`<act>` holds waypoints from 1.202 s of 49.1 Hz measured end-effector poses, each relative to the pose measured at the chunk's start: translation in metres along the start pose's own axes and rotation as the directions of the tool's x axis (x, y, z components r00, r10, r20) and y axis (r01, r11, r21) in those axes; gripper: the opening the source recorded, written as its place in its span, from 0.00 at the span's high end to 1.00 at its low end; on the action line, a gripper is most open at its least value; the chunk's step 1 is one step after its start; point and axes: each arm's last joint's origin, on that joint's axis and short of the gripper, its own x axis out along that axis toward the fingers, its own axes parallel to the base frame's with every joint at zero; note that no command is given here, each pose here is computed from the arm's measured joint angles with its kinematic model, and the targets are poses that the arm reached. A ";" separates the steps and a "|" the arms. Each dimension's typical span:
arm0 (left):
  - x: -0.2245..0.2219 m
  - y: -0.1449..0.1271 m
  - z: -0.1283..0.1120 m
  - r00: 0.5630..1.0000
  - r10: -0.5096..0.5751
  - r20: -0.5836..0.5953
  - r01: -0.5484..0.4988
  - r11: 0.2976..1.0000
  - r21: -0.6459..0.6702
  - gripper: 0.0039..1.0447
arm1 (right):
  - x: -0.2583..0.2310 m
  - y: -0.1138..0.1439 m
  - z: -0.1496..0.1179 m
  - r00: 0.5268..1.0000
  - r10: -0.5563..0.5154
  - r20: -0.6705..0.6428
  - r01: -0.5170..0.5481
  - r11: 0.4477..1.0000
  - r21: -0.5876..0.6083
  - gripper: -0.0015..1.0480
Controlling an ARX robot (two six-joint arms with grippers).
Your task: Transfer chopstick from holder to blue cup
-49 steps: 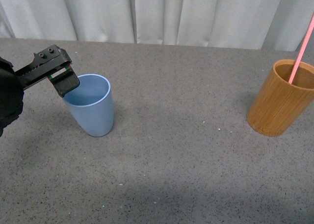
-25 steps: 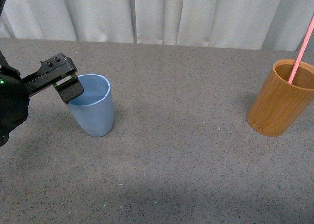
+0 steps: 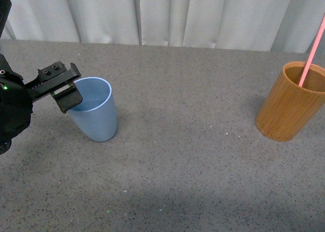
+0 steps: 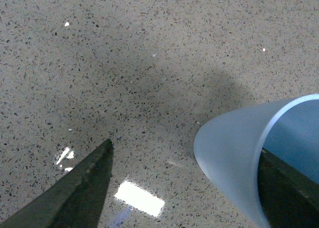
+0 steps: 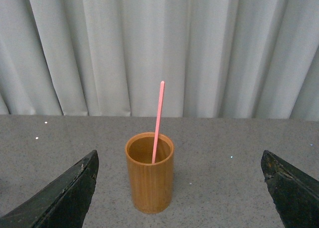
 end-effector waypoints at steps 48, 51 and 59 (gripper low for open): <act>-0.022 -0.025 0.002 0.982 -0.188 0.003 0.188 0.981 -0.055 0.97 | 0.000 0.000 0.000 1.000 0.000 0.000 0.000 1.000 0.000 0.09; -0.023 -0.030 0.001 0.979 -0.206 0.000 0.205 0.977 -0.058 0.97 | 0.000 0.000 0.000 1.000 0.000 0.000 0.000 1.000 0.000 0.09; -0.026 -0.051 0.003 0.967 -0.256 0.006 0.256 0.965 -0.059 0.97 | 0.000 0.000 0.000 1.000 0.000 0.000 0.000 1.000 0.000 0.09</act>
